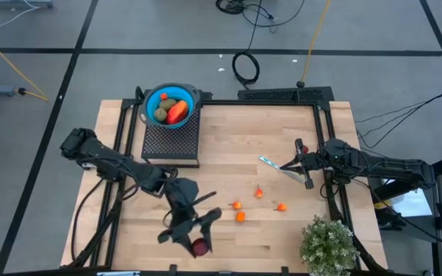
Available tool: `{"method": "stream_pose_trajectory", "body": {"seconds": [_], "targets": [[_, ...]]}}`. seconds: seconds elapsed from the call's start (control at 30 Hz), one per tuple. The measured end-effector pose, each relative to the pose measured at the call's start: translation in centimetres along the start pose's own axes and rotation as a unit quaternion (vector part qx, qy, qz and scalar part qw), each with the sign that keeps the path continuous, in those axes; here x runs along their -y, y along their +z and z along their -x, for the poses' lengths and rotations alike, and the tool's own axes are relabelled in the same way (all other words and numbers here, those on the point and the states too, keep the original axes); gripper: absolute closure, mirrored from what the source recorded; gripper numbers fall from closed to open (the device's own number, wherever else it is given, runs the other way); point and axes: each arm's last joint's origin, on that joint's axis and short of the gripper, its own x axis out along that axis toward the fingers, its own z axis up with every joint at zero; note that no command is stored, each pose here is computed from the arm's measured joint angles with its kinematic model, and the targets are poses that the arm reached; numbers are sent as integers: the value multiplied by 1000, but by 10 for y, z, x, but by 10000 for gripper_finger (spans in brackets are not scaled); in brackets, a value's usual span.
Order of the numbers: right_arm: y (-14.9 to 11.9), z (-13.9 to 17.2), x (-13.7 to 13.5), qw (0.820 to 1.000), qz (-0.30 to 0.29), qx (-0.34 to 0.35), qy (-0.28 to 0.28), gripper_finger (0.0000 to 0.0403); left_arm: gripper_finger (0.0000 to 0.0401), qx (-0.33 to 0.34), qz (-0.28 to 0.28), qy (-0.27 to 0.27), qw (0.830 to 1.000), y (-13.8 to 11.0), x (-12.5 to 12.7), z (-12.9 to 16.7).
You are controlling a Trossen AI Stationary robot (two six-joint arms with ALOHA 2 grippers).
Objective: Pick & Place Fruit
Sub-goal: Put the pomegranate into the blue strainer bowl on the shelf
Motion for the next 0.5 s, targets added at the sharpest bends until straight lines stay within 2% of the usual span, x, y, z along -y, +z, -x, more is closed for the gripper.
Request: {"method": "stream_pose_trajectory", "body": {"seconds": [0.17,0.5], "targets": [[0,0,0,1000,0,0,0,403,194,10,-91,-20,996,8,12,-10],[0,0,0,1000,0,0,0,403,194,10,-113,-24,993,14,23,-19]]}}
